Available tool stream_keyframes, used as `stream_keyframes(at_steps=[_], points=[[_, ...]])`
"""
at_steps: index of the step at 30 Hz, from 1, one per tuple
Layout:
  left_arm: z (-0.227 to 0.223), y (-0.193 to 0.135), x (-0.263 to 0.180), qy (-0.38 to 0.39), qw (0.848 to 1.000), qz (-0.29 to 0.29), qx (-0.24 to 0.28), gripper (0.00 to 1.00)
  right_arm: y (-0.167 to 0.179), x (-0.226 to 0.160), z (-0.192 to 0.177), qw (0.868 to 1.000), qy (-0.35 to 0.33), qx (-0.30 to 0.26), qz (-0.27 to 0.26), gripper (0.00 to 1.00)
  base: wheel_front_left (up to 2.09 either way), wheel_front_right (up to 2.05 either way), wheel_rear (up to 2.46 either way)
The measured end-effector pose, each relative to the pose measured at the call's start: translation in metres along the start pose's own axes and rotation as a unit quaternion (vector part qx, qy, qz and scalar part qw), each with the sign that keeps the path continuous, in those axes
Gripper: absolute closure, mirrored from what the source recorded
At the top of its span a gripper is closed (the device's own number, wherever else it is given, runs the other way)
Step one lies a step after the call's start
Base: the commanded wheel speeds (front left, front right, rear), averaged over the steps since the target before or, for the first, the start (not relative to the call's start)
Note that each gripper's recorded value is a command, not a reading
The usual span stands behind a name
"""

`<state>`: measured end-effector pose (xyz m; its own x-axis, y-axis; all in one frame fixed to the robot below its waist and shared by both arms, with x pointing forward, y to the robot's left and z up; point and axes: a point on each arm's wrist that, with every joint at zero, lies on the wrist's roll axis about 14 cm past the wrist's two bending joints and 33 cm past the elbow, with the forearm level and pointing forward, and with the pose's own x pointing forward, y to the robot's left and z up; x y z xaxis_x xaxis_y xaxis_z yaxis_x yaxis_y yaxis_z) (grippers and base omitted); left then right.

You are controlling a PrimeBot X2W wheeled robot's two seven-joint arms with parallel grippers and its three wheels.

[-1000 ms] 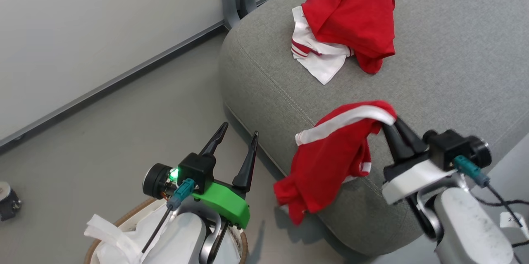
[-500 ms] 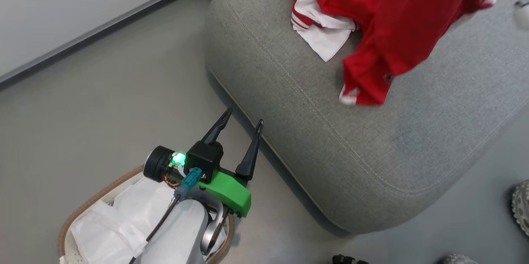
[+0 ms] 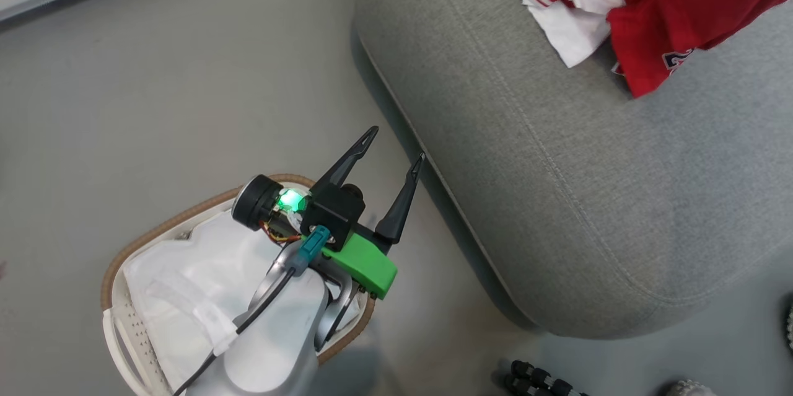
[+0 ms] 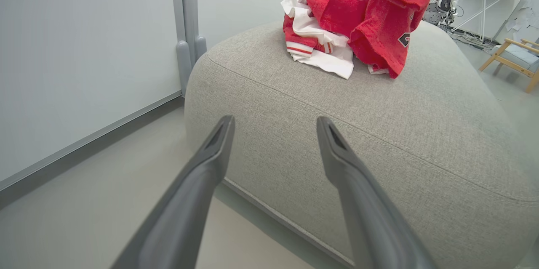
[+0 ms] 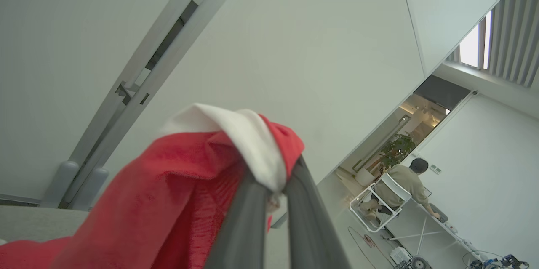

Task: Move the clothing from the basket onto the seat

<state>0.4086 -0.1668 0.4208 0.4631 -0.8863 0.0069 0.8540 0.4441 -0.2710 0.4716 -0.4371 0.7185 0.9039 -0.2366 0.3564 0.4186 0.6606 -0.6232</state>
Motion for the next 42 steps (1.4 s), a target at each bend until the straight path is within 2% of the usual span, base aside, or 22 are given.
stream_keyframes(at_steps=[5,9,11,12,13,14,15,22,30,37,42], points=[[-0.010,0.018,-0.007,0.007,1.000,0.019,-0.008,0.00,0.069,-0.023,-0.084,0.992,0.113,0.049,0.038,1.00,0.00,0.00,0.00],[-0.020,0.031,-0.014,0.015,0.999,0.035,-0.014,0.00,0.135,-0.063,-0.139,0.972,0.200,0.082,0.087,1.00,0.00,0.00,0.00],[-0.024,0.035,-0.018,0.020,0.999,0.041,-0.018,0.00,0.157,-0.083,-0.159,0.962,0.234,0.093,0.103,1.00,0.00,0.00,0.00],[-0.026,0.037,-0.019,0.021,0.999,0.045,-0.021,0.00,0.165,-0.094,-0.168,0.957,0.251,0.099,0.108,0.94,0.00,0.00,0.00],[-0.027,0.040,-0.021,0.023,0.998,0.049,-0.022,0.00,0.172,-0.105,-0.176,0.951,0.268,0.108,0.110,0.80,0.00,0.00,0.00],[-0.028,0.041,-0.022,0.024,0.998,0.051,-0.022,0.00,0.176,-0.114,-0.181,0.947,0.280,0.112,0.111,0.55,0.00,0.00,0.00],[-0.027,0.041,-0.022,0.023,0.998,0.052,-0.022,0.00,0.180,-0.128,-0.186,0.942,0.293,0.119,0.111,0.00,0.00,0.00,0.00],[-0.020,0.032,-0.024,0.024,0.998,0.049,-0.021,0.00,0.168,-0.167,-0.183,0.935,0.311,0.148,0.087,0.00,0.00,0.00,0.00],[0.001,0.007,-0.033,0.017,0.999,0.046,-0.014,0.00,0.133,-0.200,-0.156,0.941,0.286,0.171,0.059,0.00,0.00,0.00,0.00],[0.020,0.003,-0.048,0.004,0.997,0.075,-0.003,0.00,0.140,-0.198,-0.112,0.950,0.223,0.208,0.073,0.00,0.00,0.00,0.00],[0.034,0.014,-0.066,-0.008,0.993,0.118,0.004,0.00,0.150,-0.179,-0.069,0.954,0.155,0.243,0.083,0.00,0.00,0.00,0.00]])
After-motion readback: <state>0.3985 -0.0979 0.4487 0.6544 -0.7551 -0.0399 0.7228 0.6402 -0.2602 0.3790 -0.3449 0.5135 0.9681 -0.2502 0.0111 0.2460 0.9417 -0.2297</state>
